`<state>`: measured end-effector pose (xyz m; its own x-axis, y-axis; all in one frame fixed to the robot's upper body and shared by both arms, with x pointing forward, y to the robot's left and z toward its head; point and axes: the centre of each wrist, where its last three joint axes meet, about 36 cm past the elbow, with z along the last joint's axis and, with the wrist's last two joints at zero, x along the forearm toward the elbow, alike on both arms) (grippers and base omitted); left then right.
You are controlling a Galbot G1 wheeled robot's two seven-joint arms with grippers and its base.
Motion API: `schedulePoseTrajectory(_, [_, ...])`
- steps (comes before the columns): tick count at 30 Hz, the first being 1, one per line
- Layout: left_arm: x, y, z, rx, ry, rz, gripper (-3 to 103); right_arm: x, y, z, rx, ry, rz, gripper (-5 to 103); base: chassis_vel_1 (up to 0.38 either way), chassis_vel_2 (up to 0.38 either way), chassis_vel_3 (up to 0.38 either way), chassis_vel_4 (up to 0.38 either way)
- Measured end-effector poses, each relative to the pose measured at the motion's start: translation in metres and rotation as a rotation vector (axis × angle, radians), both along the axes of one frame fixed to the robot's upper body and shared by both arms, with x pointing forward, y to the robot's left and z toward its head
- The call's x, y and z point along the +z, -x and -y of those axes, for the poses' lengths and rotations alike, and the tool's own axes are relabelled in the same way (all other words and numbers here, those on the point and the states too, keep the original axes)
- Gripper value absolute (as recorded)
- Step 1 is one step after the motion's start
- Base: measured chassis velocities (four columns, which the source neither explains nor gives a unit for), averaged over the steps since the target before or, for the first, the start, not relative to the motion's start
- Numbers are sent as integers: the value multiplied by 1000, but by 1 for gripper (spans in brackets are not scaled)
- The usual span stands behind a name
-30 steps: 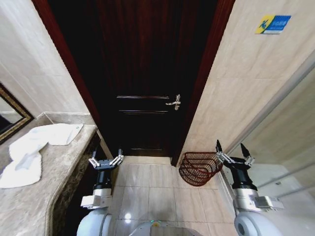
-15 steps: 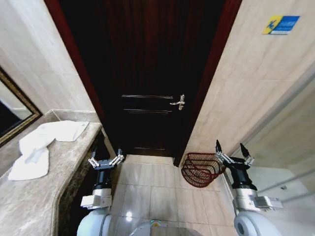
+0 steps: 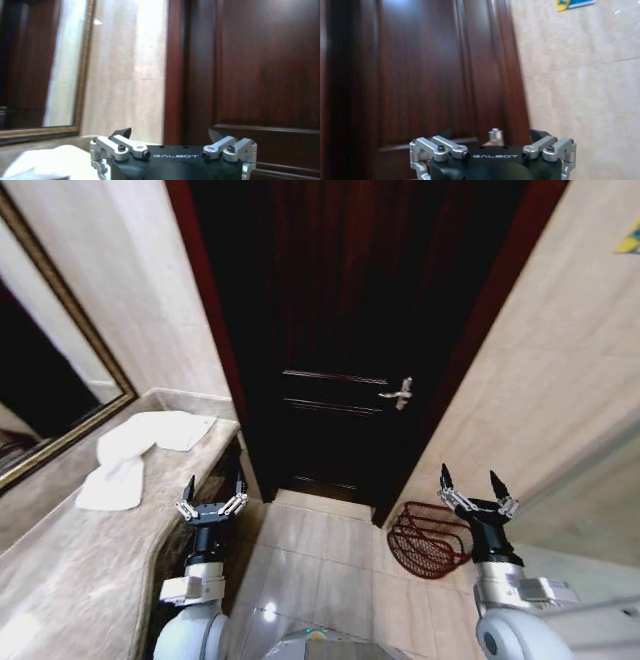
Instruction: Discard the used towel into the hamper.
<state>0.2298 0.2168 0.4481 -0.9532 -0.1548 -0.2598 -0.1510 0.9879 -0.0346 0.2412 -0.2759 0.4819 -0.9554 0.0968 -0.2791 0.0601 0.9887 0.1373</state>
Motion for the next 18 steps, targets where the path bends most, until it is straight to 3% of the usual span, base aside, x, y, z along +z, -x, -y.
schedulePoseTrajectory(18, [2,2,0,-1,-5,2,100,-1,-3,5,0,10,7,100,129,127,129,117])
